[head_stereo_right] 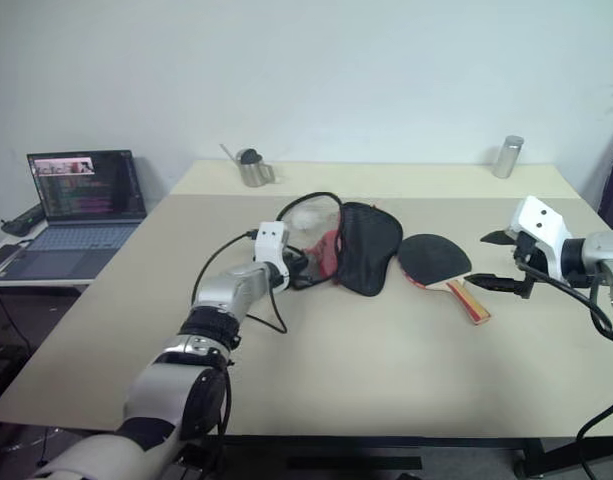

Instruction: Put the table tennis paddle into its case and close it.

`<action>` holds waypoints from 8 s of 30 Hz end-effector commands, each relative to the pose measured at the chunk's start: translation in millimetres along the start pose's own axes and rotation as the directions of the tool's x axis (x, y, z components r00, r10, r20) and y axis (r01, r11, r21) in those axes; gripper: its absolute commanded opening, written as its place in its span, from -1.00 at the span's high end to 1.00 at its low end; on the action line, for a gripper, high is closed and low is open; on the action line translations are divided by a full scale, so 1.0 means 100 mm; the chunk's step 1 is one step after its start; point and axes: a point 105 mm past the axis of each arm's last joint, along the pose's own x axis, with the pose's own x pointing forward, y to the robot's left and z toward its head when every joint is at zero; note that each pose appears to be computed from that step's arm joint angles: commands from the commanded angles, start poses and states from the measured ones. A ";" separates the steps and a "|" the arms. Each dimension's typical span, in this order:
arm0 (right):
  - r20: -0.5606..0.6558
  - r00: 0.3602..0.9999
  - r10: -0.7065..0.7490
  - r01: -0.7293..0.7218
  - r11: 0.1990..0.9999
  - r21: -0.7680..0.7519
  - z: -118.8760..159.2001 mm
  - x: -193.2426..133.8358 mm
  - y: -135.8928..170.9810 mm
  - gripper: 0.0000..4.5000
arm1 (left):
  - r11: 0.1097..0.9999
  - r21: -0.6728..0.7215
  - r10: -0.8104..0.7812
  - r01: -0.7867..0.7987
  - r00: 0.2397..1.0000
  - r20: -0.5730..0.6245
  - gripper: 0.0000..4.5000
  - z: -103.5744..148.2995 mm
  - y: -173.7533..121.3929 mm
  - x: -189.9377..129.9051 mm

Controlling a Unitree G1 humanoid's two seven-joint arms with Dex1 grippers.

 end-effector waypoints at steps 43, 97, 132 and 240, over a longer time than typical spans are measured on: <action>-0.340 0.884 -0.321 0.466 0.665 0.584 -0.83 0.98 0.06 -1.00 | 0.807 0.483 -0.392 0.339 0.920 0.009 -0.62 0.40 0.22 -1.45; -0.220 0.846 -0.486 0.484 0.524 0.701 0.98 2.61 0.60 0.52 | 0.892 0.411 -0.217 0.187 0.976 0.026 -0.63 0.16 0.41 -1.66; -0.111 0.888 -0.447 0.377 0.568 0.731 1.14 2.77 0.84 0.52 | 0.903 0.401 -0.174 0.154 0.985 0.013 -0.63 0.11 0.41 -1.70; 0.398 0.839 -0.372 0.287 0.923 0.257 0.99 0.52 -0.34 -1.00 | 0.914 0.255 -0.401 0.316 0.804 0.440 0.99 1.08 -0.57 -0.33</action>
